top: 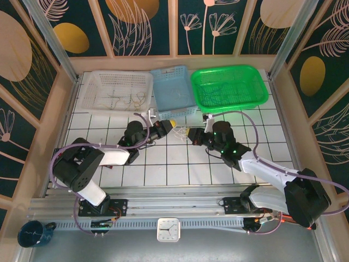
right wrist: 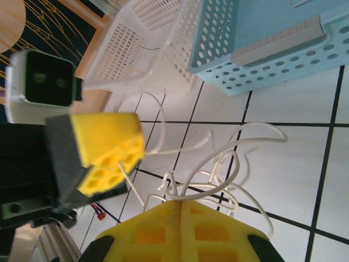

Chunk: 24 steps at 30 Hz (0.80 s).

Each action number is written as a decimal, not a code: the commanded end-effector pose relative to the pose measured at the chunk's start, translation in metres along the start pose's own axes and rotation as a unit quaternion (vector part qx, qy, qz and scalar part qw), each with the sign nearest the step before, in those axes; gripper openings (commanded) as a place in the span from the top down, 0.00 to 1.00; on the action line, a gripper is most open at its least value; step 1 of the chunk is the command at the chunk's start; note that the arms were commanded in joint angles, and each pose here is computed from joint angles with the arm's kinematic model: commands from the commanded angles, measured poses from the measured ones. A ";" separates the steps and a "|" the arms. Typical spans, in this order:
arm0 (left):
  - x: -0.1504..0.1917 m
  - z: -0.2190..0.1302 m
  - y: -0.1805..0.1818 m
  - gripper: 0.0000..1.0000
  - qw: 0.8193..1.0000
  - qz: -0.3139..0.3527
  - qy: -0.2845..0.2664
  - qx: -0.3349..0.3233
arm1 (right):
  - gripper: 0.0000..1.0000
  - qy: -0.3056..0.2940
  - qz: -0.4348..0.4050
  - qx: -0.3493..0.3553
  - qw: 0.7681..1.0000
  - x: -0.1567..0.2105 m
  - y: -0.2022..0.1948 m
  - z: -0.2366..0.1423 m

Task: Untangle the cables

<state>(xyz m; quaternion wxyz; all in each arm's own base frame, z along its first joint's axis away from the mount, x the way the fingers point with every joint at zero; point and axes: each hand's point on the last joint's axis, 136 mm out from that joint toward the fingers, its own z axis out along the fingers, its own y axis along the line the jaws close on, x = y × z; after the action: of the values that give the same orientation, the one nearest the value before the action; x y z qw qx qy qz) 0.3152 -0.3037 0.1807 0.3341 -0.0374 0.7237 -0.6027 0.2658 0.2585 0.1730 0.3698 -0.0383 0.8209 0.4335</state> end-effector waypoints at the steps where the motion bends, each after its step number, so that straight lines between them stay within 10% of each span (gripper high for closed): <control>1: -0.020 -0.001 -0.034 1.00 0.997 0.057 -0.033 0.037 | 0.91 0.004 0.010 0.008 1.000 0.012 -0.009 -0.001; 7: -0.024 -0.007 -0.062 1.00 0.991 0.094 -0.040 0.085 | 0.61 0.024 0.022 0.028 0.999 0.028 -0.023 0.003; 24: -0.017 -0.021 -0.088 1.00 0.975 0.165 -0.037 0.141 | 0.42 -0.029 -0.021 0.043 0.998 -0.025 -0.011 -0.018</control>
<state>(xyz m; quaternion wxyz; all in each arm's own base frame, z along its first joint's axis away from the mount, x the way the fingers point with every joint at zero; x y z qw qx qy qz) 0.2984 -0.3031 0.2505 0.4336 0.0714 0.6455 -0.6247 0.2696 0.2334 0.1632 0.3744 -0.0153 0.8405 0.3912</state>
